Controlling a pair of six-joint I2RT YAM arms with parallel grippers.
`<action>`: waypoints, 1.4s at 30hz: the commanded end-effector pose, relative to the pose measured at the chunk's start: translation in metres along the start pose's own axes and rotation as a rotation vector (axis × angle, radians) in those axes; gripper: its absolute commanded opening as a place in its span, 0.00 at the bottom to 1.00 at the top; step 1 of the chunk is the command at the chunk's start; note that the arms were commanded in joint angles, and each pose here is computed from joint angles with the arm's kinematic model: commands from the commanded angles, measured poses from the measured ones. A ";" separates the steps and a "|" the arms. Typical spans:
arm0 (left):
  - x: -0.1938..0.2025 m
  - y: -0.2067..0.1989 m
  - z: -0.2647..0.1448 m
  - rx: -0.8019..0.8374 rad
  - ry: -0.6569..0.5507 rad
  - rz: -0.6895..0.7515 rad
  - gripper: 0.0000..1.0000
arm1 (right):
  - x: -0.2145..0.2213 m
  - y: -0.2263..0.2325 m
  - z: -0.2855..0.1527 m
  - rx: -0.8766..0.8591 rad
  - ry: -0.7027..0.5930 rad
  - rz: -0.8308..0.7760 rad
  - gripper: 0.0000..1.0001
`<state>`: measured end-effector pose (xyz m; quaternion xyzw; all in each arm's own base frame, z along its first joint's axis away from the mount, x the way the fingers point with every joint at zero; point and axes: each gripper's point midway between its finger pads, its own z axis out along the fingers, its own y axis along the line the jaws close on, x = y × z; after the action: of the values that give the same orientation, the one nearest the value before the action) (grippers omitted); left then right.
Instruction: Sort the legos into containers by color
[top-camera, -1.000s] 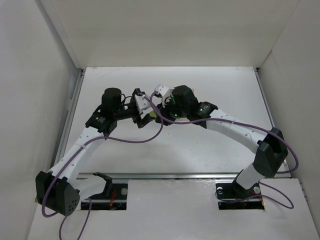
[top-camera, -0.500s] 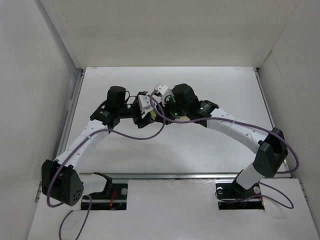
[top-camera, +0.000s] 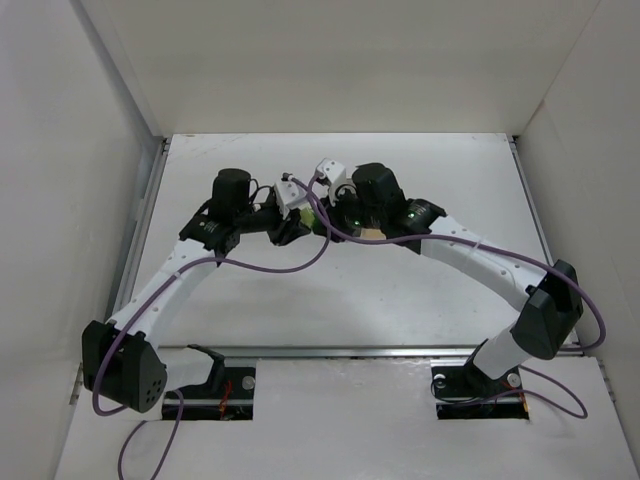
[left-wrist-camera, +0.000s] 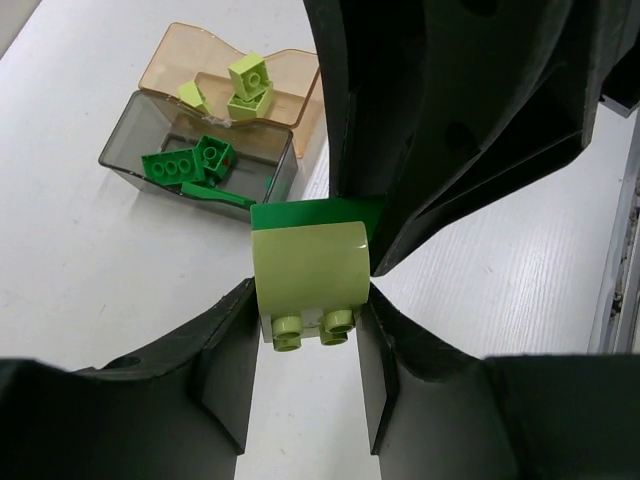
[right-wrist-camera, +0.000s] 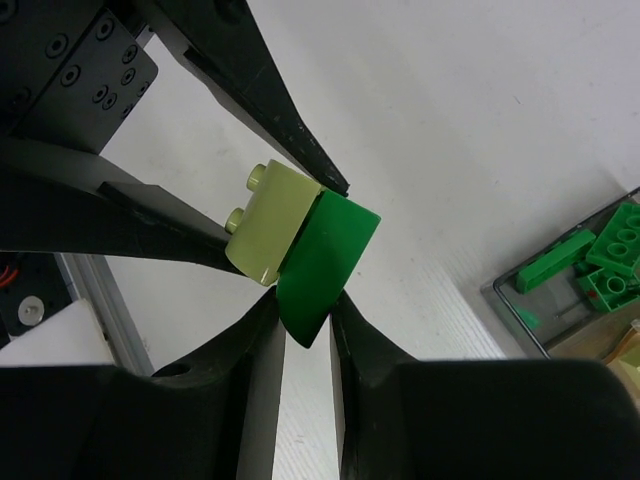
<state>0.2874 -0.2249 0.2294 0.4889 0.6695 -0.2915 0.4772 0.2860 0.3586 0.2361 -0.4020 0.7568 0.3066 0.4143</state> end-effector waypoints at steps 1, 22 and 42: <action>-0.040 0.014 -0.015 -0.093 -0.102 0.053 0.00 | -0.003 -0.005 -0.001 0.030 -0.011 0.020 0.00; -0.029 0.021 -0.020 -0.212 -0.142 -0.064 0.00 | 0.056 -0.184 0.044 0.298 0.129 0.460 0.37; -0.063 0.063 0.165 0.008 -0.070 -0.089 0.00 | 0.044 -0.196 -0.165 0.848 -0.086 0.580 1.00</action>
<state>0.3716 -0.3330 0.1815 0.4557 0.7066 -0.3284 0.4304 0.3911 0.1365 0.3203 0.0071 0.8242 0.1534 0.5451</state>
